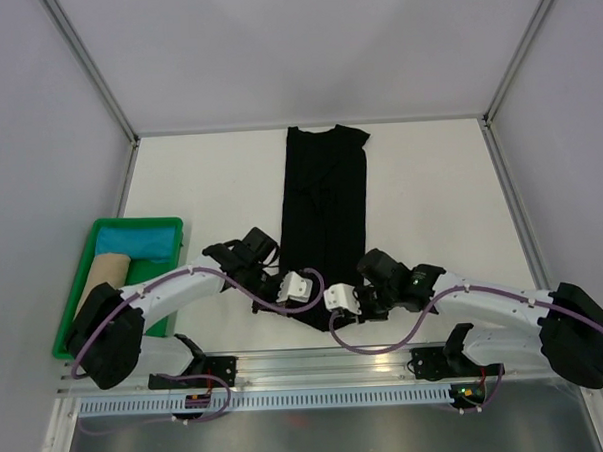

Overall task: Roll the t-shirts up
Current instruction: Roll the tshirt

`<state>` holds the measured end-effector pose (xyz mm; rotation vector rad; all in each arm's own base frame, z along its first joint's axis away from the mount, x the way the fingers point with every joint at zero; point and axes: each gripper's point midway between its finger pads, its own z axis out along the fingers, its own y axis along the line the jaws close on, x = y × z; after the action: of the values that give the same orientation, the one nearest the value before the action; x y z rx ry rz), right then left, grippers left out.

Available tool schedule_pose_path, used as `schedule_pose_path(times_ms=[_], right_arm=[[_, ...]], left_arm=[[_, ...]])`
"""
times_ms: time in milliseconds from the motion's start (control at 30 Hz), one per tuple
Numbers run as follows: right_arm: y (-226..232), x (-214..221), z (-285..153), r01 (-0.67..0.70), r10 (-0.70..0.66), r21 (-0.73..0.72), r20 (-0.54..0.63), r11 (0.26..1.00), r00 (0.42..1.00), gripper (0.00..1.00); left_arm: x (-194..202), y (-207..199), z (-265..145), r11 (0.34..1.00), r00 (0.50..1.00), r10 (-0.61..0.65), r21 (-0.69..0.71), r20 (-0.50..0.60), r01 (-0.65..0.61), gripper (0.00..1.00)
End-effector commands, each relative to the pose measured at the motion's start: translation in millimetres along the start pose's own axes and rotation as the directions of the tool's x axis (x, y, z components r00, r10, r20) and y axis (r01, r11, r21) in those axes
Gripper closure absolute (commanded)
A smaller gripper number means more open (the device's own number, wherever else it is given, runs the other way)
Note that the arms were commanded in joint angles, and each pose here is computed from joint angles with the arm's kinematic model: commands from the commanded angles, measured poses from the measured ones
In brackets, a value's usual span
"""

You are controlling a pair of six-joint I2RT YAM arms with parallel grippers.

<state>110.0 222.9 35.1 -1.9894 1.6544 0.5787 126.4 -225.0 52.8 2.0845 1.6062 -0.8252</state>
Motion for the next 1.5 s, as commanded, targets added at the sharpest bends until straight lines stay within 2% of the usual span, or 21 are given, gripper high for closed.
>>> schedule_pose_path(times_ms=[0, 167, 433, 600, 767, 867, 1167, 1300, 1367, 1467], right_arm=[[-3, -21, -3, -0.023, 0.029, -0.078, 0.076, 0.997, 0.997, 1.00], [-27, -22, -8, -0.150, 0.156, -0.071, 0.077, 0.986, 0.985, 1.00], [-53, -19, -15, -0.265, 0.264, -0.015, 0.120, 0.964, 0.957, 1.00], [-73, -12, -17, -0.357, 0.348, 0.041, 0.142, 0.933, 0.927, 1.00], [-97, -9, -22, -0.457, 0.433, 0.107, 0.186, 0.883, 0.882, 0.99], [-105, -10, -25, -0.489, 0.456, 0.128, 0.223, 0.863, 0.862, 0.97], [-113, 5, -20, -0.534, 0.508, 0.168, 0.172, 0.829, 0.844, 1.00], [-129, 7, -18, -0.624, 0.601, 0.209, 0.169, 0.753, 0.781, 0.93], [-133, 7, -19, -0.642, 0.614, 0.229, 0.187, 0.732, 0.767, 0.77], [-141, 9, -28, -0.652, 0.614, 0.293, 0.221, 0.699, 0.758, 0.62]], left_arm=[[-12, -2, -8, 0.972, 0.967, -0.230, 0.071, 0.113, 0.223, 0.98], [-4, 20, -17, 0.954, 0.944, -0.298, 0.041, 0.139, 0.296, 0.98], [-9, 47, -28, 0.923, 0.902, -0.383, 0.038, 0.199, 0.384, 0.98], [3, 56, -30, 0.899, 0.880, -0.433, 0.024, 0.195, 0.437, 0.98], [11, 80, -35, 0.851, 0.833, -0.505, -0.029, 0.227, 0.524, 0.98], [14, 89, -33, 0.851, 0.836, -0.499, -0.053, 0.227, 0.523, 0.98], [36, 118, -27, 0.809, 0.826, -0.525, -0.180, 0.206, 0.559, 0.98], [43, 123, -27, 0.791, 0.819, -0.542, -0.215, 0.188, 0.572, 0.97], [43, 125, -28, 0.792, 0.821, -0.540, -0.219, 0.186, 0.571, 0.97], [39, 127, -28, 0.791, 0.818, -0.539, -0.212, 0.201, 0.573, 0.96]])
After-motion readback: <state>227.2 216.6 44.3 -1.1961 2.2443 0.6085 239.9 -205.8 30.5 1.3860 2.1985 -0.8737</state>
